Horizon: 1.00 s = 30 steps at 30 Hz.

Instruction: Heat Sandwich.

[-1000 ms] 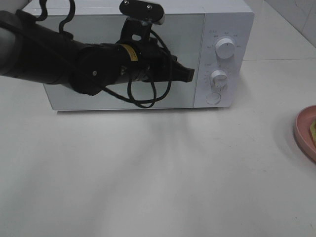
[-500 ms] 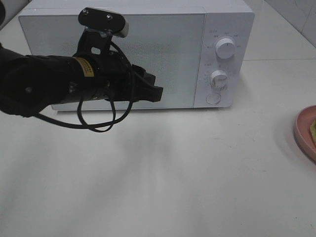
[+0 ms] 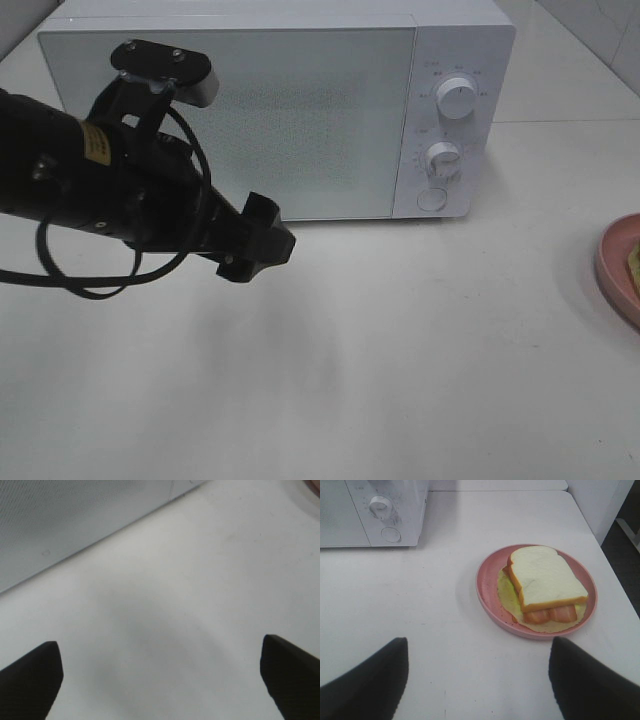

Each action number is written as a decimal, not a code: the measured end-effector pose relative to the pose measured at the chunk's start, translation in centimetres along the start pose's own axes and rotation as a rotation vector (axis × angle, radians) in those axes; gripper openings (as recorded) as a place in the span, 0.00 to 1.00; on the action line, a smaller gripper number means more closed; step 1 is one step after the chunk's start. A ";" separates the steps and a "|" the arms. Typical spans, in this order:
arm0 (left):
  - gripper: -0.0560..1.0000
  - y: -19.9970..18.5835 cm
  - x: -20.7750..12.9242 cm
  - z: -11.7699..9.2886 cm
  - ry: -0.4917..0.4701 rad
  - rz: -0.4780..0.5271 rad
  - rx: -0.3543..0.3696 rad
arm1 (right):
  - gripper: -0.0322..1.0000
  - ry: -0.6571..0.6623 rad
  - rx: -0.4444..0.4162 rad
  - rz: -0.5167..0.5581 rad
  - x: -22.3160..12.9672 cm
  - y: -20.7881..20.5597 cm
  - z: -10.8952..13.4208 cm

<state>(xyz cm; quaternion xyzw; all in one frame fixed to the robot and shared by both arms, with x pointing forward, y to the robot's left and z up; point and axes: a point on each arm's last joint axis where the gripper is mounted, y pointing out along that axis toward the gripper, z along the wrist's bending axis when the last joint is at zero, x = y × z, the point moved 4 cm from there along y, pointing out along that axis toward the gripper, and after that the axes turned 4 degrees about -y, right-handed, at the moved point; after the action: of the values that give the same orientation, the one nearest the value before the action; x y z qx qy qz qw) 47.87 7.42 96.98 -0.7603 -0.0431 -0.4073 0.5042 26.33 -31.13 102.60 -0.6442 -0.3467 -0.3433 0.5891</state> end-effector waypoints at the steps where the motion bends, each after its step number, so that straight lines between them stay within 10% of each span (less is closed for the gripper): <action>1: 0.99 -0.4 -0.2 0.1 -0.003 0.017 0.001 | 0.76 0.000 0.000 0.000 0.0 0.0 0.0; 30: 0.99 -15.4 -5.1 12.4 -0.453 0.234 0.358 | 0.76 0.000 0.000 0.000 0.0 0.0 0.0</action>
<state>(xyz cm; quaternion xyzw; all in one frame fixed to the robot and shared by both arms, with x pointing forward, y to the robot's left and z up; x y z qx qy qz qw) 44.28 26.60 102.89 -0.7308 -0.1377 -0.1527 0.6509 26.33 -31.13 102.60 -0.6442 -0.3467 -0.3433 0.5891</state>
